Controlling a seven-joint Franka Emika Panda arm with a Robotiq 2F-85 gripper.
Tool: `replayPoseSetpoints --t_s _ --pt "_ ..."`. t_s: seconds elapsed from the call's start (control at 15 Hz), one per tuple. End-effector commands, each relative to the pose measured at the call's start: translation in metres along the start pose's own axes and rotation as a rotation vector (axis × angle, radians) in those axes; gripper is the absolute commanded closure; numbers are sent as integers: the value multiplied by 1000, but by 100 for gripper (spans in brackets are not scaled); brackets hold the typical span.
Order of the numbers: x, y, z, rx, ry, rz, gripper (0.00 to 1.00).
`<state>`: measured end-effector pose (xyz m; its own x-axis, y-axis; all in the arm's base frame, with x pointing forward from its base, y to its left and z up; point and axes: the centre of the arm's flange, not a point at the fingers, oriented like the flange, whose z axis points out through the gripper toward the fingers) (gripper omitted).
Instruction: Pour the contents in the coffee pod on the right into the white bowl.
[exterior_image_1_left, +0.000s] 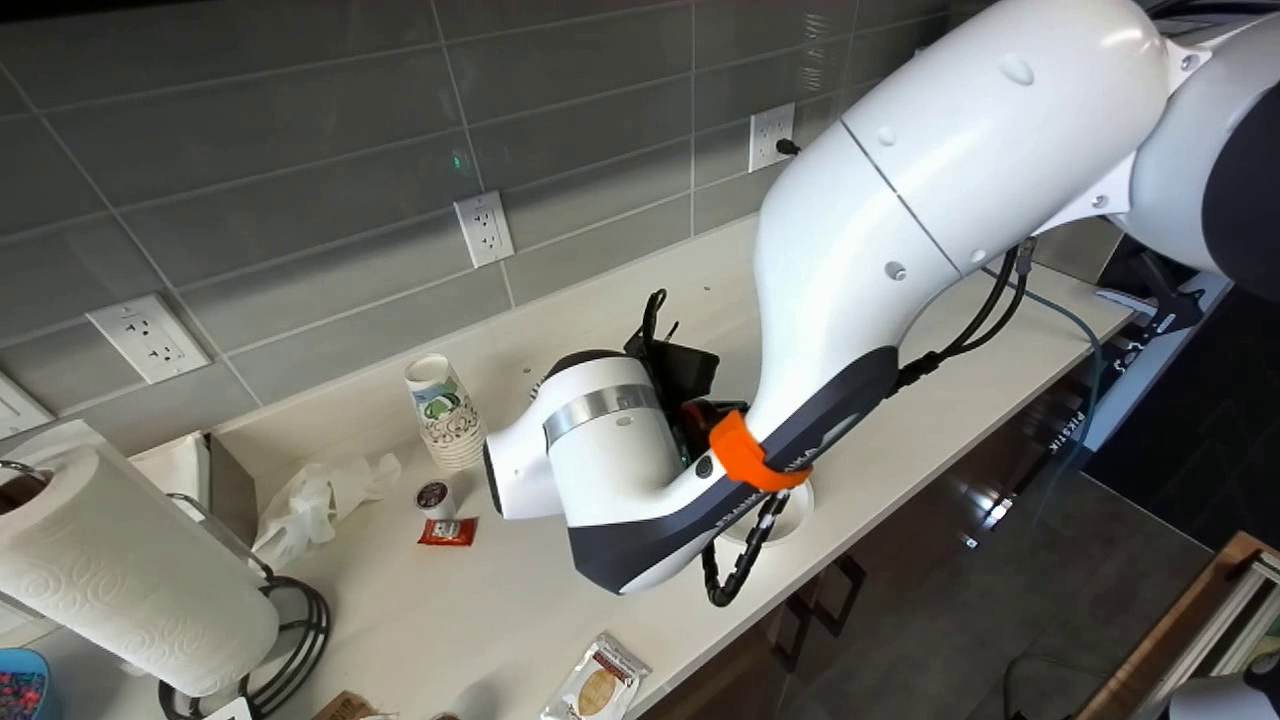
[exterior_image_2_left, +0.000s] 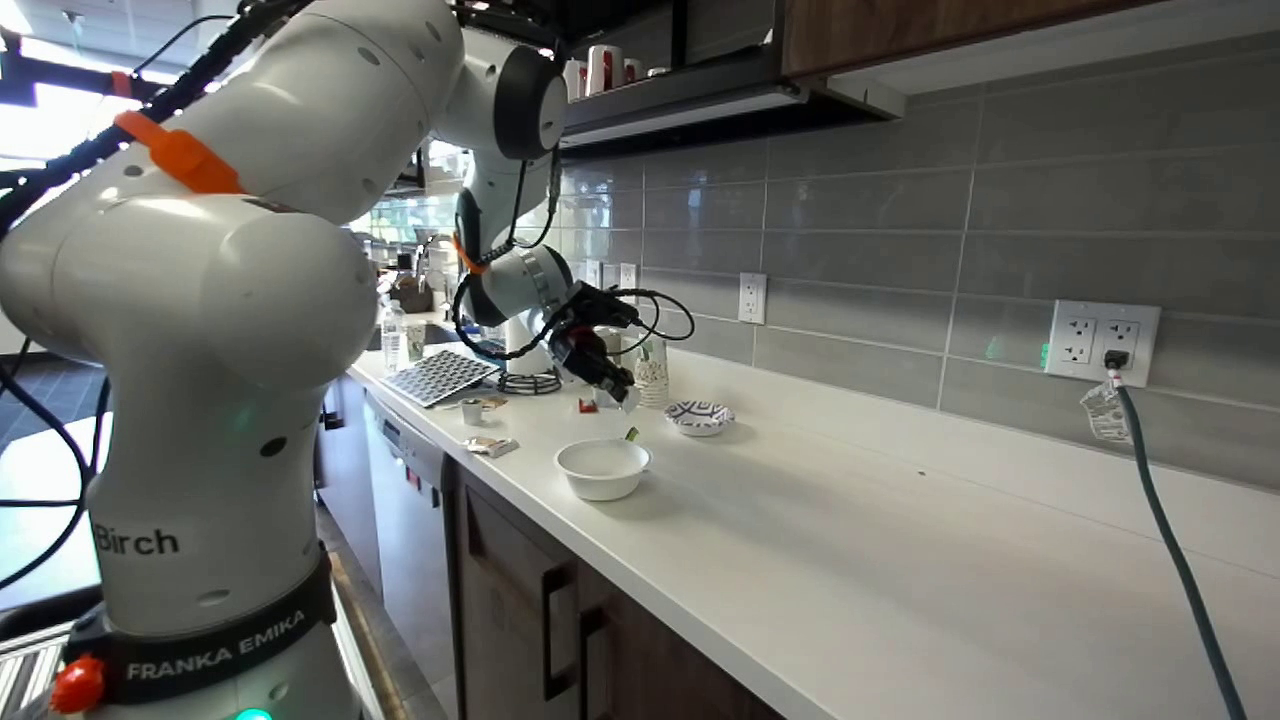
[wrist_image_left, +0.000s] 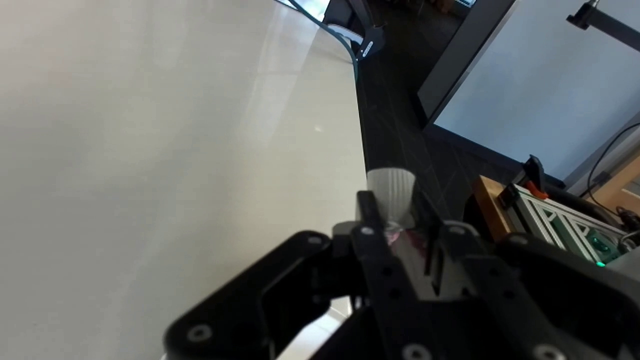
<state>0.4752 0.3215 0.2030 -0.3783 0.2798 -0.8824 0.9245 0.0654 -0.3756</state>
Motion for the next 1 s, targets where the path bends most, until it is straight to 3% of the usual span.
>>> replayPoseSetpoints --t_s 0.0,0.93 --pt "1 -5 3 -9 -65 -17 79" --pt "-16 2 -12 30 47 -2 81"
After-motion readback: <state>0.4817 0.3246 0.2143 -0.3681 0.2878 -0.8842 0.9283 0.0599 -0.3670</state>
